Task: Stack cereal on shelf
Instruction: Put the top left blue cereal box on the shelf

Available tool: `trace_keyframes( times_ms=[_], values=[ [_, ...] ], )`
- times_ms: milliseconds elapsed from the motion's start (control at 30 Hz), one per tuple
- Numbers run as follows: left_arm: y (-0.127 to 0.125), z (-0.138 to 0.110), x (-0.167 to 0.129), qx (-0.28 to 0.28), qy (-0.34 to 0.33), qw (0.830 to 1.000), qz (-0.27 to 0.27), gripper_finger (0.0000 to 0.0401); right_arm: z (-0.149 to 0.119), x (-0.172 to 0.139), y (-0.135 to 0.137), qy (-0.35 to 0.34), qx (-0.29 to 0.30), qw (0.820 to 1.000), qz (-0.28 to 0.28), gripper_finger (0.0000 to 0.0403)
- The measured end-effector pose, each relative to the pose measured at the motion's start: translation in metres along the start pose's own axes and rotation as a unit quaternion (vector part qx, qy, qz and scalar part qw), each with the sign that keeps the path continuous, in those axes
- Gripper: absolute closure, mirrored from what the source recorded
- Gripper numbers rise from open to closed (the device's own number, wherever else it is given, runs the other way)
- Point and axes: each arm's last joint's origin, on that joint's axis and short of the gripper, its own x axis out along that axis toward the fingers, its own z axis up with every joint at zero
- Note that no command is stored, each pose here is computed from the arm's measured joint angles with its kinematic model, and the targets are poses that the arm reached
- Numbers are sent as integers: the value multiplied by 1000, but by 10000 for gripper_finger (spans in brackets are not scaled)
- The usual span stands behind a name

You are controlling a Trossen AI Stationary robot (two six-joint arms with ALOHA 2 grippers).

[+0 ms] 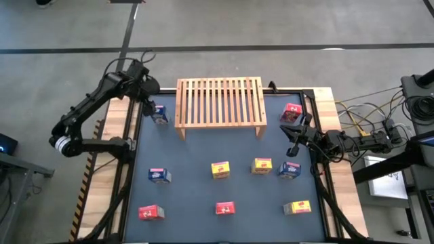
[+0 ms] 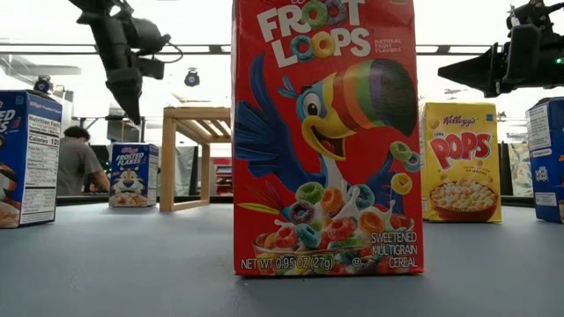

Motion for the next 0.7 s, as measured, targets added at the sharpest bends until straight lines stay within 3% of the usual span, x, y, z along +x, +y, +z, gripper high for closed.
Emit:
trace_keyframes(
  times_ms=[333,467,700],
  values=[
    [-5,-6,8,77,7,997,-23,117,0,0,0,0,0,1000,0,394],
    [-9,-10,5,77,-21,996,-38,117,0,0,0,0,0,1000,0,394],
    [-10,-22,9,73,-51,996,-18,117,0,0,0,0,1,1000,0,394]
  ],
)
